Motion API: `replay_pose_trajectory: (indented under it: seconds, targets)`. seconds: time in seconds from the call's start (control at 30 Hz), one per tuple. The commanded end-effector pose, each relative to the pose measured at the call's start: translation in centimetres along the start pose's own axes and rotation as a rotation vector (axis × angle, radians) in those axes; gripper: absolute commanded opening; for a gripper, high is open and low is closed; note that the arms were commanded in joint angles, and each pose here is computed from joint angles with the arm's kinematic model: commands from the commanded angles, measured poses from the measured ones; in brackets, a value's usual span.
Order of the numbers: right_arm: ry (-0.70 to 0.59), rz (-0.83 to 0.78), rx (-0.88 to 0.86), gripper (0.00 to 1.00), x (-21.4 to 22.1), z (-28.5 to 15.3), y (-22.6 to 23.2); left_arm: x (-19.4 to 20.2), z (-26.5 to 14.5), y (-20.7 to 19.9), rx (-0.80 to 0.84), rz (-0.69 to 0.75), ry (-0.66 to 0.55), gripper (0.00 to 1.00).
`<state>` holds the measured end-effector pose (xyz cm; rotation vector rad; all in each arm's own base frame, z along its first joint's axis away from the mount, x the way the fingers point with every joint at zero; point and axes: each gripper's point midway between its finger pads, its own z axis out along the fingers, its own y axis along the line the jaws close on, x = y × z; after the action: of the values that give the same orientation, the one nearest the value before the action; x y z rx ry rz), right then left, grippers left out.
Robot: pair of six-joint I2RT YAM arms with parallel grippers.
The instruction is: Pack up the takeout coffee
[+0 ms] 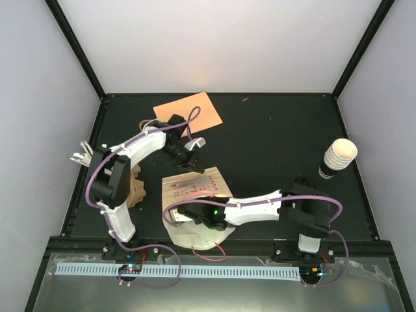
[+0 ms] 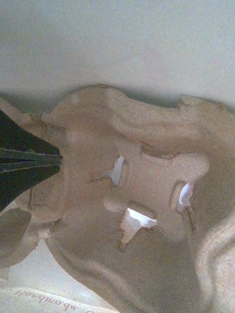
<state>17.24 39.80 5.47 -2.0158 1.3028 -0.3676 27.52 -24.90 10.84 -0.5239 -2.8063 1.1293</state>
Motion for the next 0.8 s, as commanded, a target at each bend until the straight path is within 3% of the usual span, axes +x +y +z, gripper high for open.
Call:
replay_pose_trajectory:
  seconds: [0.0, 0.4, 0.77]
  targets:
    - [-0.008, 0.007, -0.019, 0.01, 0.1, -0.4, -0.2, 0.1, -0.5, -0.8, -0.003, 0.019, -0.008, 0.02]
    - [-0.014, 0.031, 0.059, 0.01, -0.3, -4.2, -2.4, -0.9, -0.6, -0.7, -0.02, 0.024, -0.028, 0.02]
    - [0.071, 0.018, 0.041, 0.01, 1.0, -1.3, -1.0, -0.7, -0.5, -0.7, -0.013, 0.023, -0.024, 0.02]
